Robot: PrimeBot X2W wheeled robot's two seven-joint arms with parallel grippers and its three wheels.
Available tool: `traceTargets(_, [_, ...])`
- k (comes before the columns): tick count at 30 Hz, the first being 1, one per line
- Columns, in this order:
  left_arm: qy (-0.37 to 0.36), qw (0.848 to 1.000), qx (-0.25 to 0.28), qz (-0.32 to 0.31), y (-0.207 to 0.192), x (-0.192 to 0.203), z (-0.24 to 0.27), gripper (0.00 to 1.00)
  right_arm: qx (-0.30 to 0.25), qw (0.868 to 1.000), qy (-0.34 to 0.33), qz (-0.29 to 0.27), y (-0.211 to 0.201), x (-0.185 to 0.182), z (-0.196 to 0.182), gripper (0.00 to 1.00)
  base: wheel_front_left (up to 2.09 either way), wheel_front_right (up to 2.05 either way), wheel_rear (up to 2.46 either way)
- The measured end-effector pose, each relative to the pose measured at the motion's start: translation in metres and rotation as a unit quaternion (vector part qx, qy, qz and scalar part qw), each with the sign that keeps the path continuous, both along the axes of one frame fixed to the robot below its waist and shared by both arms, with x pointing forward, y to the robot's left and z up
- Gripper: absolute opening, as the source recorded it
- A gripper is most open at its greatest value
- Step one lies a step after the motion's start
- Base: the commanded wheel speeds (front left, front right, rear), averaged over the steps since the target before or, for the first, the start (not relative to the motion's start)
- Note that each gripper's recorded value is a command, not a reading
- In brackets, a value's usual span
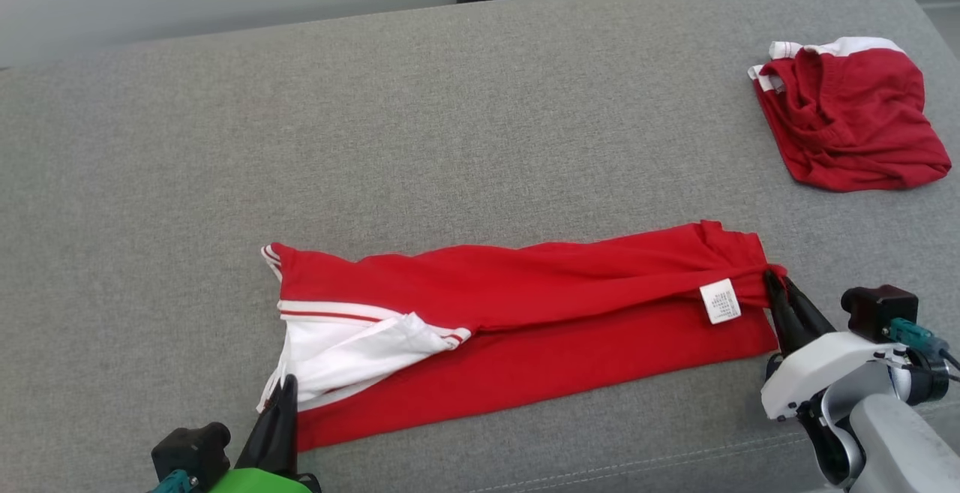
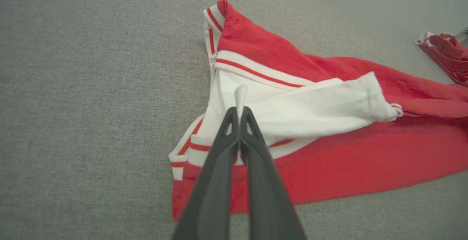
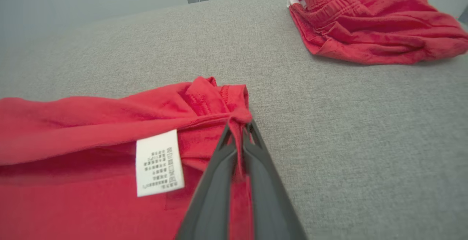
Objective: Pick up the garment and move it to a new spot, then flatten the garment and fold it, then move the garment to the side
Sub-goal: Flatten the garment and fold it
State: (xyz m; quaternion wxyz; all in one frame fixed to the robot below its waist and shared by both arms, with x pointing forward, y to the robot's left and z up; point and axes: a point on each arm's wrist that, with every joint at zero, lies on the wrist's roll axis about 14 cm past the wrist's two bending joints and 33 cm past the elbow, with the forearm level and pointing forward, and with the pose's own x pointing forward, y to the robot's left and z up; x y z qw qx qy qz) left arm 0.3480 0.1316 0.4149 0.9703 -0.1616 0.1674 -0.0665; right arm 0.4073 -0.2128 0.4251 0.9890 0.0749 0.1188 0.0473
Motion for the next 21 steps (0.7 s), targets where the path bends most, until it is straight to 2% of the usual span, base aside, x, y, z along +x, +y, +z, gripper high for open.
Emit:
traceTargets(1, [-0.001, 1.000, 0.000, -0.001, 0.000, -0.001, 0.000, 0.71, 0.003, 1.000, 0.000, -0.004, -0.001, -0.002, 0.000, 1.00, 0.00, 0.00, 0.00])
traceTargets(2, [-0.002, 1.000, 0.001, 0.000, 0.001, -0.001, 0.001, 1.00, 0.005, 1.000, 0.000, -0.006, -0.001, -0.005, -0.001, 1.00, 0.00, 0.00, 0.00])
traceTargets(12, [-0.044, 0.999, 0.001, 0.013, 0.006, 0.000, 0.024, 1.00, 0.026, 0.999, -0.007, -0.043, -0.010, -0.033, 0.000, 1.00, 0.00, 0.00, 0.00])
traceTargets(21, [-0.081, 0.997, 0.006, 0.001, -0.003, 0.007, 0.043, 1.00, 0.021, 0.998, -0.031, -0.059, -0.019, -0.039, 0.014, 1.00, 0.00, 0.00, 0.00])
